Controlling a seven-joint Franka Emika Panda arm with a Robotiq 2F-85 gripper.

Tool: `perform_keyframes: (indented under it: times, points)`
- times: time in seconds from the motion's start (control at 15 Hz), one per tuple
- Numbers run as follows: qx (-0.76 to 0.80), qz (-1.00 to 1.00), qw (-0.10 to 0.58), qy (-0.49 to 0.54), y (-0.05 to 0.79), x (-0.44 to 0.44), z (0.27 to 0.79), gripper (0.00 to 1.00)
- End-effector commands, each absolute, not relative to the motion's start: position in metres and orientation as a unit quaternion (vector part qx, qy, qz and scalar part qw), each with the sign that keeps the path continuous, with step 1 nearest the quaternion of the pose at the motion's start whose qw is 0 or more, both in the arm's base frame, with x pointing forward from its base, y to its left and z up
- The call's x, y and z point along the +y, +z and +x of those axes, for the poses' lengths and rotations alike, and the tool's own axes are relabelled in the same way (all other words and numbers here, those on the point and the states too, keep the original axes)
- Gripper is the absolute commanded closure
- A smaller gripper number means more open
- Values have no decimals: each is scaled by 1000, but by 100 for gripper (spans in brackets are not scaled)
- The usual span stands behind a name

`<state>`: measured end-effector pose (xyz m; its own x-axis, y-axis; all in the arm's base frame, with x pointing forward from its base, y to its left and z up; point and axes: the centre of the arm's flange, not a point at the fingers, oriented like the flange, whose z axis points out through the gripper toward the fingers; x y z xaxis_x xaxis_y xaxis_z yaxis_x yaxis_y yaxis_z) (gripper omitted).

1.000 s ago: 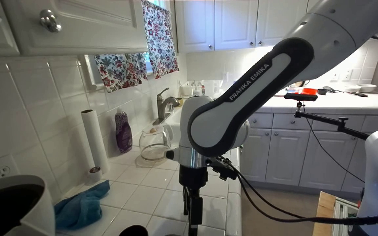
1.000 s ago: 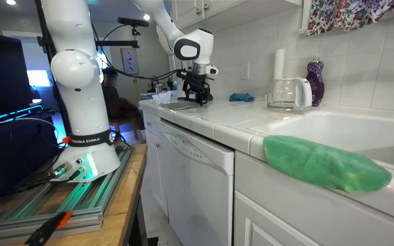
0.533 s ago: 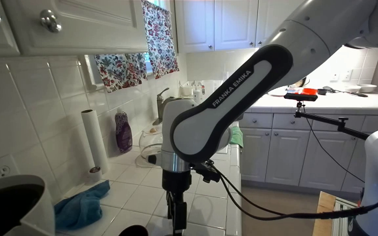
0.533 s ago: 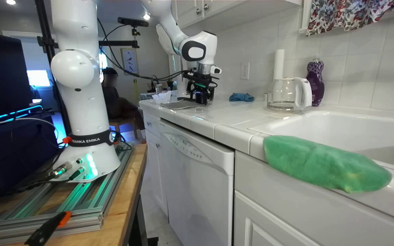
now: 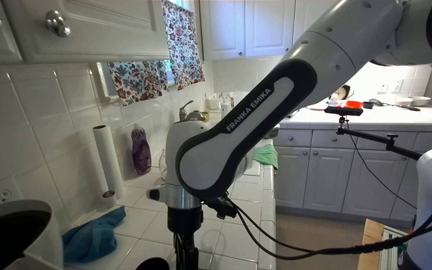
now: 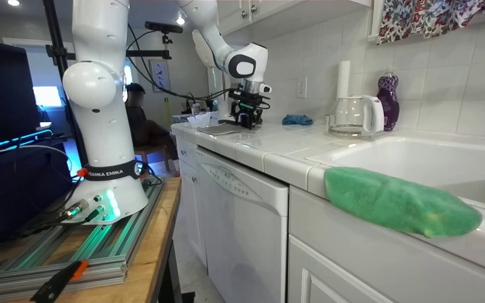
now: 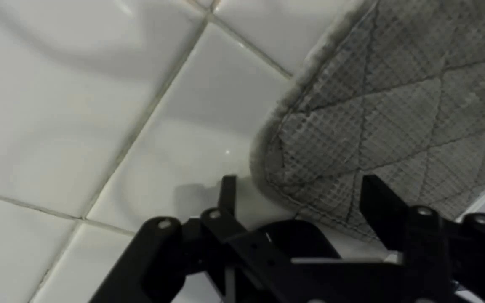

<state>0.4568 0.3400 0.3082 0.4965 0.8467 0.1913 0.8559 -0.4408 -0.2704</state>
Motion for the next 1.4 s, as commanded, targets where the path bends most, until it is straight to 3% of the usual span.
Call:
perform_keyframes:
  times: [0.0, 0.33, 0.47, 0.93, 1.13, 1.27, 1.33]
  points:
    - [-509, -846, 160, -9, 313, 348, 453, 26]
    - [-489, -858, 158, -7, 311, 334, 448, 23]
    - [-485, -860, 157, -6, 311, 332, 449, 32]
    - [-462, -874, 152, -8, 314, 321, 445, 47]
    - [-444, -883, 151, -6, 313, 310, 439, 38]
    - [-432, -889, 148, -6, 312, 302, 435, 37]
    - [-429, -891, 147, -4, 312, 300, 434, 56]
